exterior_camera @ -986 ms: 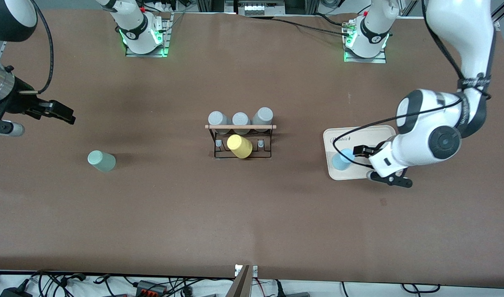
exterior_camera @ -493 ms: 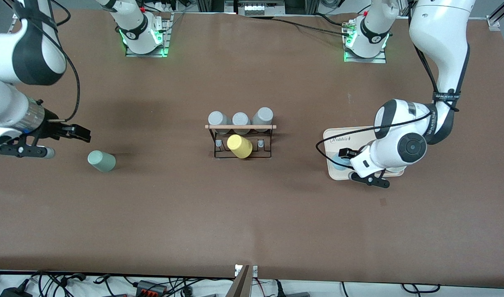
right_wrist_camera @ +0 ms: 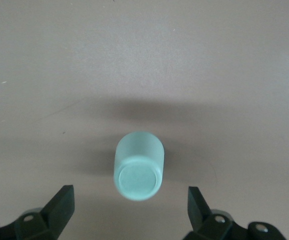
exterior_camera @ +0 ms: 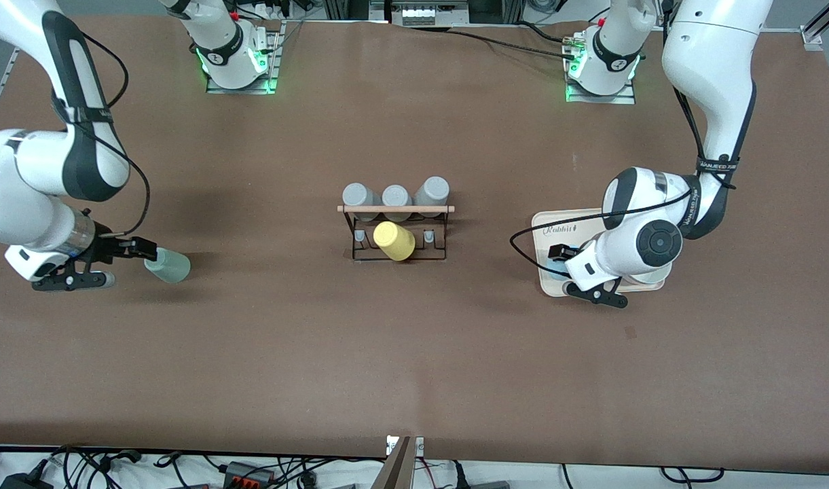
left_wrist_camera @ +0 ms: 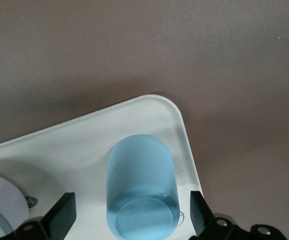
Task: Hang scattered cups on rack with three cups
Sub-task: 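Grasp the blue cup and the teal cup with the left and right grippers, then lift the blue and teal cups with the left and right grippers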
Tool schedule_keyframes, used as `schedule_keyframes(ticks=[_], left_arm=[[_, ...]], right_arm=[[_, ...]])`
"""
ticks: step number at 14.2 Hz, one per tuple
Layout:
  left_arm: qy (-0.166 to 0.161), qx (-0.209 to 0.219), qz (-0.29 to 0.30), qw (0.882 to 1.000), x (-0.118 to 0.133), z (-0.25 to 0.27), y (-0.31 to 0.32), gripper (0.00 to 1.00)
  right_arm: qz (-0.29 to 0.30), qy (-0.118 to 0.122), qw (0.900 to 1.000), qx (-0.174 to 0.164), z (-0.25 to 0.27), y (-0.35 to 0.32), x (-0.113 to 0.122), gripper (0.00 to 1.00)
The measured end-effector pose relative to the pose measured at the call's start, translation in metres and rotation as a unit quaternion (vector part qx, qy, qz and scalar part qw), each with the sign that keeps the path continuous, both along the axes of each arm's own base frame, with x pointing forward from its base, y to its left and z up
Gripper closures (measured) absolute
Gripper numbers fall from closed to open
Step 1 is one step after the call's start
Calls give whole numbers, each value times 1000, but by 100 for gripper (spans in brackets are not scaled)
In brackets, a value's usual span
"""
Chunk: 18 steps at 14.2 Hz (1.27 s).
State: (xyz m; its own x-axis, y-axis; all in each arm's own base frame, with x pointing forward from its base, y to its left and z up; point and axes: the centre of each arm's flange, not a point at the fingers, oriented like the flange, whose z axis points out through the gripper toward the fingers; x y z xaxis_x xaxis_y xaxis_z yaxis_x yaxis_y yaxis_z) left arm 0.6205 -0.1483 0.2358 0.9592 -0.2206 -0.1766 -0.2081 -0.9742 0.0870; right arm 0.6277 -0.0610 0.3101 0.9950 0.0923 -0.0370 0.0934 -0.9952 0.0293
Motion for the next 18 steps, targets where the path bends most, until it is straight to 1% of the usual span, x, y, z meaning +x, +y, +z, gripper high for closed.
schedule_keyframes(ticks=[4,7,8,9,10,11,12,13,14,16,18], left_arm=[[-2,-1,-1,1000,-8,-14,-2,0],[-1,-1,-2,1000,-10,-16,-4,4],[0,-1,-1,1000,-10,-16,-4,9],[0,-1,1,1000,-10,-16,-4,19],[-1,-1,2,1000,-10,-16,-4,31],[-2,-1,4,1000,-10,-14,-4,33],[-2,-1,5,1000,-10,-14,-5,33],[-2,-1,4,1000,-10,-14,-5,33],[-4,-2,4,1000,-9,-12,-6,33],[-22,-7,1,1000,-2,3,-12,33],[-46,-18,-7,999,6,39,-33,33]], right_arm=[[9,-12,1000,1,-47,2,-8,0],[10,-8,1000,2,-62,3,-14,0],[10,-8,1000,2,-63,3,-15,0],[10,-8,1000,2,-63,3,-15,0],[10,-7,1000,2,-63,3,-15,0],[9,-7,1000,2,-63,3,-15,0],[9,-7,1000,2,-63,2,-15,2],[11,-7,1000,2,-63,1,-16,4],[13,-6,1000,2,-64,1,-16,14],[15,-6,1000,2,-64,0,-16,36],[20,-6,1000,2,-64,0,-16,37]])
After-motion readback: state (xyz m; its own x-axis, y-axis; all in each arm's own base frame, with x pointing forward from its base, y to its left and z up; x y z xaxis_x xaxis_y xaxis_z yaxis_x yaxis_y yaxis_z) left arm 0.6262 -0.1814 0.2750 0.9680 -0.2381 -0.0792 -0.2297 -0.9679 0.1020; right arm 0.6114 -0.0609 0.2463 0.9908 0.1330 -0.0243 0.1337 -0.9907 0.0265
